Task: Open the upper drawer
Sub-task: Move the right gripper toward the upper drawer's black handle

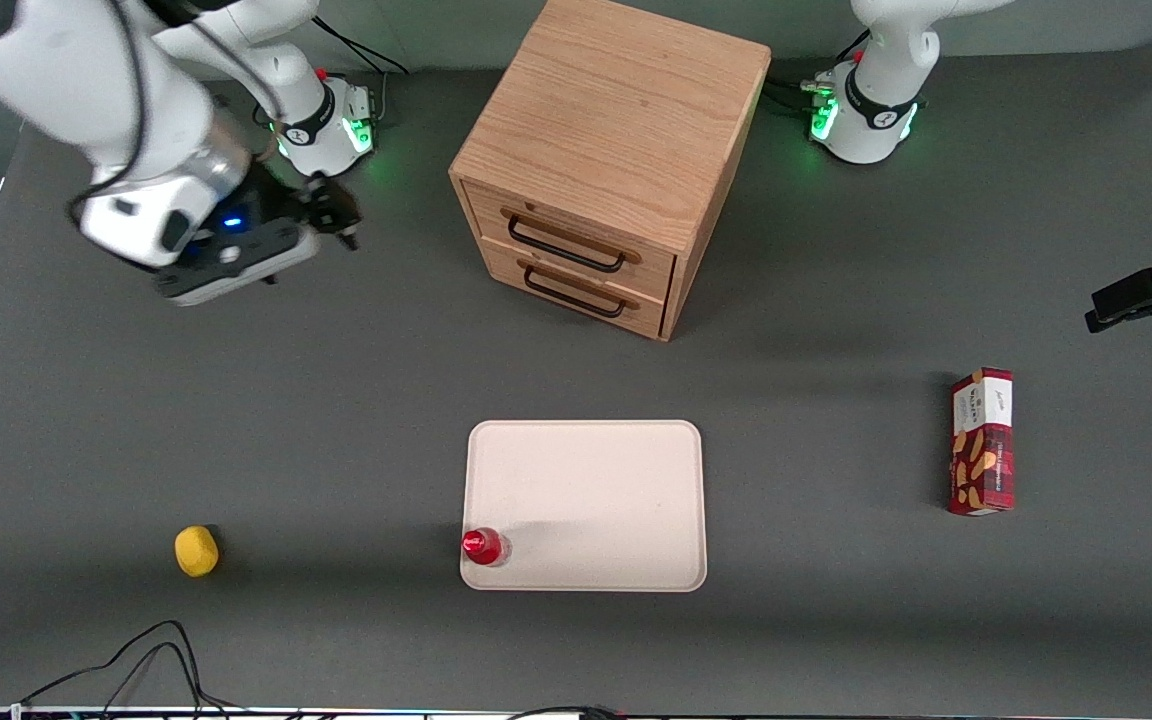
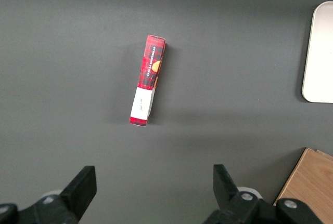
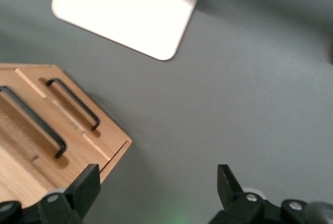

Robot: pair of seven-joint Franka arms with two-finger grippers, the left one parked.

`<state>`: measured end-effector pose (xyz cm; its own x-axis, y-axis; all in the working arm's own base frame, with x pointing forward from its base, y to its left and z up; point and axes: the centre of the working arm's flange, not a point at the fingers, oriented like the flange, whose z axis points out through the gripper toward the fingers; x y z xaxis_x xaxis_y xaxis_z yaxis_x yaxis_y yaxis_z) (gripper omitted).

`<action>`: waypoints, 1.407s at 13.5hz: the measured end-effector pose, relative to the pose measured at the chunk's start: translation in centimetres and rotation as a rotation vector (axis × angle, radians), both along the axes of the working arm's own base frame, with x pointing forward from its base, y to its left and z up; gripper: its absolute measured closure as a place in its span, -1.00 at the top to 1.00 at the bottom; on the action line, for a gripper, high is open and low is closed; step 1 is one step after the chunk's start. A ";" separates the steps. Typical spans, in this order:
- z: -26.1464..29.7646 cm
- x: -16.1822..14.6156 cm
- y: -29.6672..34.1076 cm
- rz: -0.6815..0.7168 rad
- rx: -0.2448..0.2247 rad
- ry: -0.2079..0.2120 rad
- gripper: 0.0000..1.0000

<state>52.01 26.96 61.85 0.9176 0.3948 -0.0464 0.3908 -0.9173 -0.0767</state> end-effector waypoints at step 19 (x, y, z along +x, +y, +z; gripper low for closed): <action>-11.3 -4.7 18.1 0.596 0.032 -0.004 1.00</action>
<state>47.29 45.10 50.55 0.5374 0.8431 -0.0224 0.8380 -0.5367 -0.0981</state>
